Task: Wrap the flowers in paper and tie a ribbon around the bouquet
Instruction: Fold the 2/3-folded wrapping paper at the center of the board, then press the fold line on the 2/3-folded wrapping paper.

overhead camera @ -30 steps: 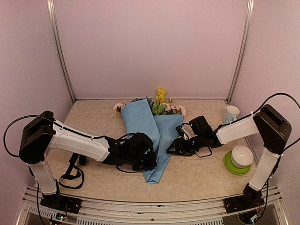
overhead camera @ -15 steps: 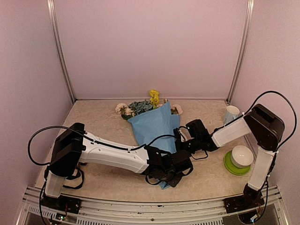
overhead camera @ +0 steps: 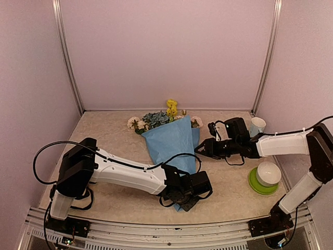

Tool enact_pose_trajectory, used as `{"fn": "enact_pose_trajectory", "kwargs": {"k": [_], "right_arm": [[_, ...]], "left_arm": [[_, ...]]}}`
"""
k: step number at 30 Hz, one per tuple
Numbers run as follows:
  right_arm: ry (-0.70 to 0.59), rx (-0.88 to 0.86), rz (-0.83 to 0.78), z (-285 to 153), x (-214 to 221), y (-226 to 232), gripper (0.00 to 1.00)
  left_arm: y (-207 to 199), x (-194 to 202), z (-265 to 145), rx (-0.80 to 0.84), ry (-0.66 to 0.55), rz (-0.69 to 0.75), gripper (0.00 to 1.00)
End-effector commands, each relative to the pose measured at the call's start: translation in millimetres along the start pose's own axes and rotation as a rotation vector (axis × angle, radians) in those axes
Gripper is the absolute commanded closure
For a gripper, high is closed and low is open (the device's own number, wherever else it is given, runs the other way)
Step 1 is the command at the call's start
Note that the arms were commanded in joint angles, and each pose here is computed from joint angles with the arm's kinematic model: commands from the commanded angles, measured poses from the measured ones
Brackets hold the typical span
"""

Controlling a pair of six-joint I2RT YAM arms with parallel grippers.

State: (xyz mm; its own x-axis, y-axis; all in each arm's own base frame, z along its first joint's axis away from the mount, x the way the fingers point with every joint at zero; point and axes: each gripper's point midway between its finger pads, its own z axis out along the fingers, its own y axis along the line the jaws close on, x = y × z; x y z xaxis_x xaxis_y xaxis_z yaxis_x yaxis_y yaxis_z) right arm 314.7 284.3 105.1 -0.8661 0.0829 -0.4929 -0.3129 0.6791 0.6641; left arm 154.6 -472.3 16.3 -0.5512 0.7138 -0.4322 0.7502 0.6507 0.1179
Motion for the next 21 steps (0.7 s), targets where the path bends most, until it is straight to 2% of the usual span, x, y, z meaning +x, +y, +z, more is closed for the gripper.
{"fn": "enact_pose_trajectory", "kwargs": {"k": [1, 3, 5, 11, 13, 15, 18, 19, 21], "right_arm": [[-0.079, -0.002, -0.156, -30, -30, 20, 0.41], [-0.070, -0.042, -0.202, -28, -40, 33, 0.27], [-0.051, -0.057, -0.215, -20, -47, 39, 0.02], [-0.003, -0.089, -0.215, 9, -49, 43, 0.01], [0.034, -0.084, -0.205, 20, -40, 38, 0.10], [0.075, -0.132, -0.201, 28, -31, 40, 0.31], [0.095, -0.170, -0.199, 32, -25, 42, 0.94], [0.089, -0.158, -0.201, 32, -26, 39, 1.00], [0.072, -0.116, -0.202, 31, -28, 30, 1.00]], "left_arm": [[1, 31, 19, -0.029, 0.096, 0.064, 1.00], [2, 34, 20, -0.034, 0.103, 0.069, 1.00], [2, 36, 20, -0.035, 0.105, 0.071, 1.00], [0, 32, 19, -0.031, 0.096, 0.073, 1.00], [-1, 32, 20, -0.029, 0.099, 0.077, 1.00], [0, 33, 19, -0.030, 0.102, 0.078, 1.00], [1, 36, 19, -0.033, 0.108, 0.081, 1.00], [1, 37, 19, -0.033, 0.109, 0.083, 1.00], [-1, 34, 16, -0.016, 0.106, 0.081, 1.00]]}}
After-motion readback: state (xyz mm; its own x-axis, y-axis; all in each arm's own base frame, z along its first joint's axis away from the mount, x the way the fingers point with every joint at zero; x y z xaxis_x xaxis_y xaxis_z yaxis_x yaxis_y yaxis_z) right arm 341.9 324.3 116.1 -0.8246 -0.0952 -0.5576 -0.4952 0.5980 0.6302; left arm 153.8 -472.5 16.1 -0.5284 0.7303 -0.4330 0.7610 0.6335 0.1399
